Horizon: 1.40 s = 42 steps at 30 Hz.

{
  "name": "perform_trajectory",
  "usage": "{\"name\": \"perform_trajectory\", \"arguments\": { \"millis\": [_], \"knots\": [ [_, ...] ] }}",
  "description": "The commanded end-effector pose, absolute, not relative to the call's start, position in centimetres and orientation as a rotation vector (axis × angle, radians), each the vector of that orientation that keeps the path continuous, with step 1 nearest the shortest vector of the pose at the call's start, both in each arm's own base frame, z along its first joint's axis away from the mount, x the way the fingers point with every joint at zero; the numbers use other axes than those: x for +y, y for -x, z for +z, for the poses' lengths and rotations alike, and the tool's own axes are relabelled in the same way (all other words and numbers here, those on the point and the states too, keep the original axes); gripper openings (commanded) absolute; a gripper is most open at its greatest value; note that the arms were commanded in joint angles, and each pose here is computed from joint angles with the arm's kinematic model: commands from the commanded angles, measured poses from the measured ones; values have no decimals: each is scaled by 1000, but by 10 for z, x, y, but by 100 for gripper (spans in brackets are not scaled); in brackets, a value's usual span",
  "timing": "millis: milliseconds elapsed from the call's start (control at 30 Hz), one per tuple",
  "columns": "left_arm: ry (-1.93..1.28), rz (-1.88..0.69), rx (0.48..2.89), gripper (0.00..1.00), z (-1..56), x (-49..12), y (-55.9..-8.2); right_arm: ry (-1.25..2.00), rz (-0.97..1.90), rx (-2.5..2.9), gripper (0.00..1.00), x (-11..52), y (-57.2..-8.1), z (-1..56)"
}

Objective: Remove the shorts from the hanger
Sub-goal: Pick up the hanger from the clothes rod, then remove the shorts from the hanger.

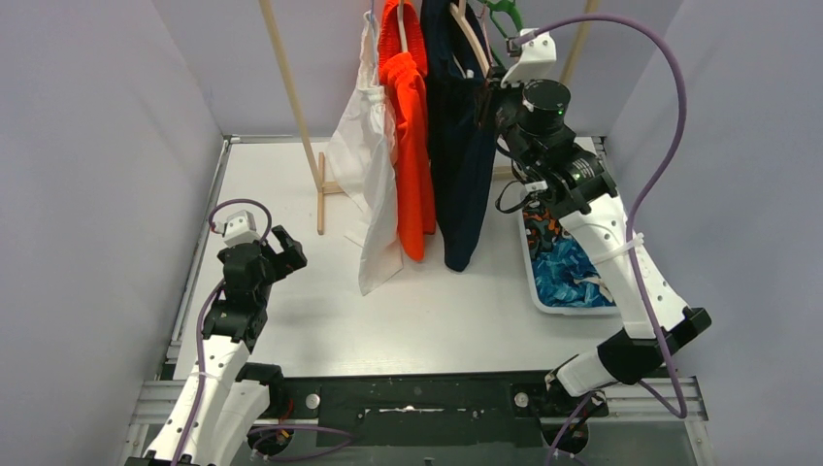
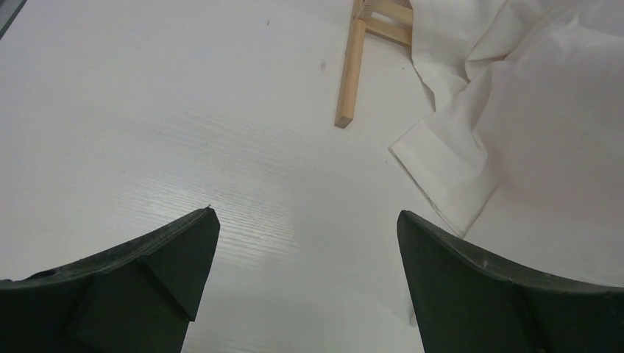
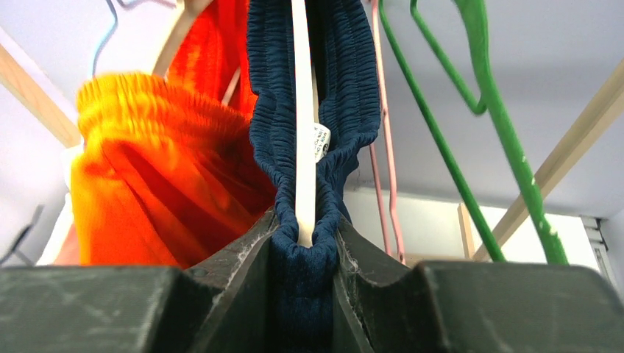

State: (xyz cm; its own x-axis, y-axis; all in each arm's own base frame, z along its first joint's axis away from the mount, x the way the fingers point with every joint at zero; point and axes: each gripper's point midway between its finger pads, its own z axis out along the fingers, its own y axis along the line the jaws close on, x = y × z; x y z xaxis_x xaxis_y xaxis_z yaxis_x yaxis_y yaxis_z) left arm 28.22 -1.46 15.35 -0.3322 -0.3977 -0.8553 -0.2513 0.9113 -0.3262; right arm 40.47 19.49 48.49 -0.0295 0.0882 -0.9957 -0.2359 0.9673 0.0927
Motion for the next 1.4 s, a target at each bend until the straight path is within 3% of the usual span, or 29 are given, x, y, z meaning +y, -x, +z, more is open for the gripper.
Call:
{"name": "perform_trajectory", "arguments": {
  "millis": [0, 367, 667, 1133, 1367],
  "knots": [
    [455, -182, 1865, 94, 172, -15, -291, 77, 367, 1452, 0, 184, -369, 528],
    [454, -182, 1868, 94, 173, -16, -292, 214, 532, 1548, 0, 185, -304, 471],
    [463, -171, 1870, 94, 176, -13, -289, 268, 505, 1649, 0, 156, -255, 444],
    [425, -229, 1864, 94, 197, -22, -282, 272, 844, 1824, 0, 166, -175, 339],
    [409, -252, 1833, 94, 204, -25, -278, 340, 993, 1832, 0, 175, -143, 323]
  ]
}}
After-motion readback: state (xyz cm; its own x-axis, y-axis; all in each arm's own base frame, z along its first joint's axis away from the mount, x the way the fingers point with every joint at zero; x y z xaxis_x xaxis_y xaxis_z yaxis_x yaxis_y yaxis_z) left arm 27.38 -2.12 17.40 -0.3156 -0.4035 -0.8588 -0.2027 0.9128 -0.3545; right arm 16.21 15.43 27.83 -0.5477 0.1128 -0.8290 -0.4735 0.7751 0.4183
